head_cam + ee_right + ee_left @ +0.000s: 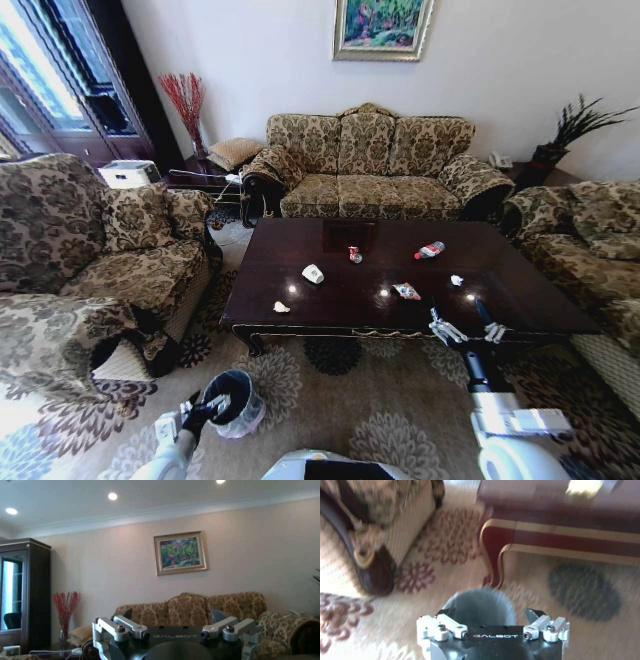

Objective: Move to the front of the table and place the trash on the table into the trash bin.

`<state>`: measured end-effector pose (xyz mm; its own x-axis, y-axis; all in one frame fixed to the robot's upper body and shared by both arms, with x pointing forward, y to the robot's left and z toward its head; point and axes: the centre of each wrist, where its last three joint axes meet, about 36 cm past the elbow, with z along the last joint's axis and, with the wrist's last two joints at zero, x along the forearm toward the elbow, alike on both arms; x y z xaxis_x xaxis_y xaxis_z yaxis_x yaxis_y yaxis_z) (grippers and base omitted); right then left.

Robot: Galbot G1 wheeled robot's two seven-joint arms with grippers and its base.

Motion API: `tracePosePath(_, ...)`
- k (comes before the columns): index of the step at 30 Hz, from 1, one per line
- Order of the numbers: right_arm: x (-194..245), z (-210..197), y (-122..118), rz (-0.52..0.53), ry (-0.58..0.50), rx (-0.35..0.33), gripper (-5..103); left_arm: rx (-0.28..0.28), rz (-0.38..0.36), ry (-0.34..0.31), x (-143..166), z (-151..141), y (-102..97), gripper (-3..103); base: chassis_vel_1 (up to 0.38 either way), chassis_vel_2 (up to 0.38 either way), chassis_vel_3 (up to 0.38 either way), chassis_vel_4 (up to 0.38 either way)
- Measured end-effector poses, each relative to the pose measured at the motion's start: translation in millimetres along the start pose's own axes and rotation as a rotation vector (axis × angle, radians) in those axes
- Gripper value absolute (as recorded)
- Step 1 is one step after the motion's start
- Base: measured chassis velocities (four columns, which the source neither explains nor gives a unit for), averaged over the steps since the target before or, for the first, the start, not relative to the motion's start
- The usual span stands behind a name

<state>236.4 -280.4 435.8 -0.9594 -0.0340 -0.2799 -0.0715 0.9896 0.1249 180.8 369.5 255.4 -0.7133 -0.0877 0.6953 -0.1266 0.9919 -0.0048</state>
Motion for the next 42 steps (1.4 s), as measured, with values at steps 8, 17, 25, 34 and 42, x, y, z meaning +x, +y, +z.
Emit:
tracePosePath(8, -2.1, 8.9, -3.9, -0.061, -0.038, -0.002, 100, -0.041, -0.032, 0.001, -41.4, 48.0, 37.7, 94, 0.000, 0.000, 0.000, 0.000)
tracePosePath(17, 0.1, 11.0, -3.8, -0.081, -0.044, 0.015, 100, 0.025, -0.054, 0.017, -91.2, 59.8, 56.8, 93, 0.000, 0.000, 0.000, 0.000)
tracePosePath(25, 1.6, 21.7, -0.2, -0.058, -0.029, 0.025, 100, 0.039, -0.040, 0.062, -124.3, 67.7, 70.2, 93, 0.000, 0.000, 0.000, 0.000)
tracePosePath(34, -3.7, 21.8, -0.7, -0.060, -0.051, 0.043, 100, 0.037, -0.024, 0.084, -137.8, 64.3, 66.2, 92, 0.000, 0.000, 0.000, 0.000)
tracePosePath(42, 3.2, 35.1, -1.5, -0.047, -0.070, 0.021, 100, 0.032, -0.004, 0.106, -139.1, 58.1, 55.0, 92, 0.044, -0.041, -0.054, 0.049)
